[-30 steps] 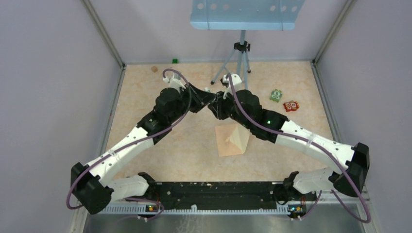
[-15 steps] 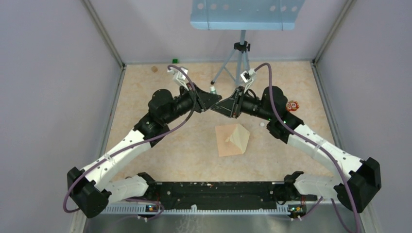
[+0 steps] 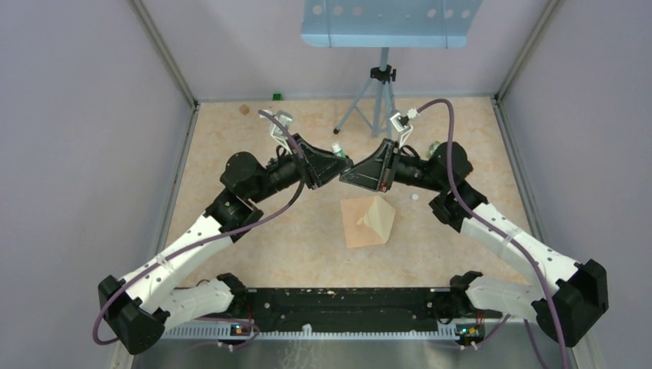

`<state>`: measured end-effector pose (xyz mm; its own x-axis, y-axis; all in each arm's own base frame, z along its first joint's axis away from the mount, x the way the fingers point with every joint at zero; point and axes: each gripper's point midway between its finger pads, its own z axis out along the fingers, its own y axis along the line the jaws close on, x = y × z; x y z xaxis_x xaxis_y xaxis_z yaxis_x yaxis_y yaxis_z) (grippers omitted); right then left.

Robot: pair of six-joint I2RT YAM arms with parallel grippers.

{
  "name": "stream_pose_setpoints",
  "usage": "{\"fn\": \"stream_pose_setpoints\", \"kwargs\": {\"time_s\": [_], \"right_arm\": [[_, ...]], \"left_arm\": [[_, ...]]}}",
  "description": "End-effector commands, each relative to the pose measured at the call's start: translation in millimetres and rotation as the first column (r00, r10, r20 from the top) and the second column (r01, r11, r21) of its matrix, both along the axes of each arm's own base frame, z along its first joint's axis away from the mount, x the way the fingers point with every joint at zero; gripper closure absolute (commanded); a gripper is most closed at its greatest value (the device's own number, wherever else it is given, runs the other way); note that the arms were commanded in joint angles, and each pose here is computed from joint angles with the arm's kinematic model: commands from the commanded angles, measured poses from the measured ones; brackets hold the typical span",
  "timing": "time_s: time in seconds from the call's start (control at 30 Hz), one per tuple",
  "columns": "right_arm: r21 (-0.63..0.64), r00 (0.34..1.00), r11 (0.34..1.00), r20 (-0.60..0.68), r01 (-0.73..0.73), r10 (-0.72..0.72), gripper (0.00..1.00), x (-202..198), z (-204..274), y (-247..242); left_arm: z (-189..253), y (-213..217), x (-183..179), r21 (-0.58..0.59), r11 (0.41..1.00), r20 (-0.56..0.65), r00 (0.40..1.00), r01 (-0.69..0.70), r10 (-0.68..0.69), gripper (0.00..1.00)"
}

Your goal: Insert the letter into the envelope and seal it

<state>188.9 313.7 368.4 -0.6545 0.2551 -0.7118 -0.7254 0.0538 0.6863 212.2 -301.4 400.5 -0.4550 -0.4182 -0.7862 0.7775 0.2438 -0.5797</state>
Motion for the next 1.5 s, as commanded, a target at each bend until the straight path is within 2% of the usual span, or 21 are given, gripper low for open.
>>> {"fn": "stream_pose_setpoints", "kwargs": {"time_s": [0.0, 0.03, 0.07, 0.1, 0.17, 0.23, 0.37, 0.43, 0.6, 0.7, 0.93, 1.2, 1.37, 1.47], "right_arm": [[0.043, 0.993, 0.994, 0.053, 0.103, -0.106, 1.0, 5.6, 30.3, -24.4], [0.018, 0.988, 0.989, 0.057, 0.145, -0.146, 0.98, 11.3, 27.7, -26.9], [-0.012, 0.98, 0.982, 0.07, 0.189, -0.188, 0.91, 16.4, 27.2, -30.4], [-0.042, 0.967, 0.97, 0.092, 0.241, -0.237, 0.83, 22.9, 26.0, -34.9], [-0.139, 0.935, 0.927, 0.122, 0.349, -0.334, 0.59, 33.2, 13.3, -46.5], [-0.197, 0.89, 0.872, 0.19, 0.447, -0.413, 0.44, 40.5, 8.4, -56.5], [-0.291, 0.814, 0.769, 0.336, 0.569, -0.474, 0.34, 45.9, -1.9, -61.5], [-0.328, 0.76, 0.696, 0.412, 0.638, -0.502, 0.33, 53.1, -7.5, -65.0], [-0.369, 0.667, 0.579, 0.576, 0.727, -0.472, 0.32, 63.3, -14.7, -59.3], [-0.374, 0.63, 0.538, 0.641, 0.755, -0.438, 0.32, 71.7, -17.4, -55.9], [-0.359, 0.613, 0.546, 0.678, 0.757, -0.405, 0.34, 80.1, -15.3, -41.7], [-0.33, 0.634, 0.605, 0.664, 0.725, -0.397, 0.36, 76.3, -9.2, -23.5], [-0.322, 0.639, 0.62, 0.659, 0.716, -0.395, 0.43, 74.7, -8.9, -20.5], [-0.319, 0.638, 0.62, 0.66, 0.717, -0.398, 0.51, 75.7, -8.3, -19.3]], "left_arm": [[34.8, 23.0, 1.3, -0.068, 0.994, 0.144, 0.985, -0.089, 0.098, 1.0], [34.2, 24.4, 6.1, -0.068, 0.991, 0.121, 0.985, -0.114, 0.122, 1.0], [33.7, 27.2, 14.0, -0.063, 0.985, 0.077, 0.984, -0.158, 0.163, 1.0], [30.7, 30.5, 24.8, -0.051, 0.976, 0.022, 0.977, -0.212, 0.214, 1.0], [23.2, 37.3, 44.4, -0.012, 0.95, -0.076, 0.948, -0.311, 0.31, 1.0], [16.1, 40.6, 59.7, 0.04, 0.926, -0.144, 0.915, -0.375, 0.377, 1.0], [5.5, 38.3, 78.2, 0.111, 0.9, -0.201, 0.877, -0.422, 0.436, 1.0], [4.7, 33.3, 81.6, 0.132, 0.902, -0.208, 0.878, -0.411, 0.43, 1.0], [2.0, 13.2, 80.8, 0.19, 0.929, -0.204, 0.913, -0.317, 0.353, 1.0], [-0.5, 4.4, 76.6, 0.217, 0.941, -0.21, 0.929, -0.259, 0.304, 1.0], [-7.8, -6.5, 67.8, 0.24, 0.955, -0.237, 0.944, -0.173, 0.23, 1.0], [-11.4, -14.4, 64.3, 0.226, 0.966, -0.263, 0.947, -0.124, 0.183, 1.0], [-10.1, -16.9, 61.0, 0.219, 0.971, -0.267, 0.951, -0.1, 0.158, 1.0], [-10.6, -16.9, 58.9, 0.215, 0.972, -0.269, 0.951, -0.092, 0.15, 1.0]]}}
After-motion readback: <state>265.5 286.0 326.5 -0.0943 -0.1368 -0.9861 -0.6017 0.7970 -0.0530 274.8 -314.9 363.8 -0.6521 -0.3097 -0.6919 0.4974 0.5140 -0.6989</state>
